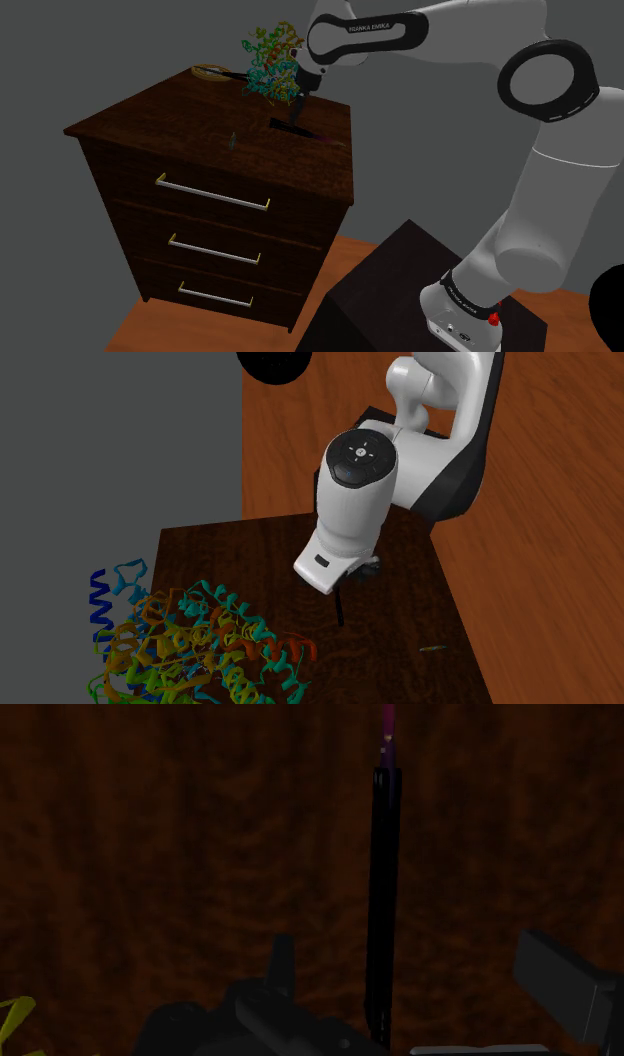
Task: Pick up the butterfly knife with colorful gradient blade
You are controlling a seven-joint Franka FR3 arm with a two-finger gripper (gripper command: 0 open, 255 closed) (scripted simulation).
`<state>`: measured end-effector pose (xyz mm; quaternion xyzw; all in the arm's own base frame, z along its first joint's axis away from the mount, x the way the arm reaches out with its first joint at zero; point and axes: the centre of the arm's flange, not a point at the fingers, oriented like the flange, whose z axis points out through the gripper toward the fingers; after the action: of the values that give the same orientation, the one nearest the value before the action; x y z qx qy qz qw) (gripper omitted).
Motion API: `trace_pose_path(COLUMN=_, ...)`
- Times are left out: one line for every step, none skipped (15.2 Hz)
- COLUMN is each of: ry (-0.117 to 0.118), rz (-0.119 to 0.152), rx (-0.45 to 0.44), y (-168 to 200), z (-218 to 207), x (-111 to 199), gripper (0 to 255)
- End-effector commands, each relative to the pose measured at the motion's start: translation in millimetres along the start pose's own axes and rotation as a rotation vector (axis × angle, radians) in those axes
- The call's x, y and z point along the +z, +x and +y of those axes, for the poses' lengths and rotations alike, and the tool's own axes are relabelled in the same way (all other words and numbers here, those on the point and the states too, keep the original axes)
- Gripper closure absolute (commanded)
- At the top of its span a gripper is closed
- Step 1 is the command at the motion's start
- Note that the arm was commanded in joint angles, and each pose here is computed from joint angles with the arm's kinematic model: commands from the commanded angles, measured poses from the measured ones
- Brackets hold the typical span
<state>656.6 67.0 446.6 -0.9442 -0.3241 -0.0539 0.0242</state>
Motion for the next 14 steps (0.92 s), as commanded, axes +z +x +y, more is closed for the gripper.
trace_pose_path(ry=0.003, rz=0.006, rx=-0.014, y=6.0, z=1.2, x=7.3, gripper=0)
trace_pose_path(ry=0.003, rz=0.006, rx=-0.013, y=5.3, z=1.3, x=12.6, gripper=0)
trace_pose_path(ry=0.003, rz=0.006, rx=-0.014, y=4.7, z=1.3, x=17.8, gripper=0)
trace_pose_path(ry=0.002, rz=0.006, rx=-0.013, y=4.0, z=1.4, x=23.0, gripper=0)
trace_pose_path(ry=0.002, rz=0.006, rx=-0.014, y=3.4, z=1.4, x=28.3, gripper=0)
trace_pose_path(ry=0.003, rz=0.006, rx=-0.014, y=2.9, z=1.5, x=33.5, gripper=0)
trace_pose_path(ry=0.003, rz=0.006, rx=-0.014, y=1.9, z=1.6, x=41.8, gripper=0)
trace_pose_path(ry=0.002, rz=0.006, rx=-0.014, y=1.8, z=1.6, x=41.8, gripper=0)
trace_pose_path(ry=0.003, rz=0.006, rx=-0.014, y=1.9, z=1.6, x=41.8, gripper=0)
trace_pose_path(ry=0.003, rz=0.006, rx=-0.013, y=2.1, z=1.2, x=42.0, gripper=255)
trace_pose_path(ry=0.002, rz=0.006, rx=-0.013, y=2.3, z=1.0, x=41.9, gripper=255)
trace_pose_path(ry=0.002, rz=0.006, rx=-0.013, y=2.2, z=1.2, x=42.0, gripper=255)
trace_pose_path(ry=0.002, rz=0.006, rx=-0.013, y=2.2, z=1.2, x=42.0, gripper=255)
trace_pose_path(ry=0.002, rz=0.006, rx=-0.013, y=2.2, z=1.2, x=42.1, gripper=255)
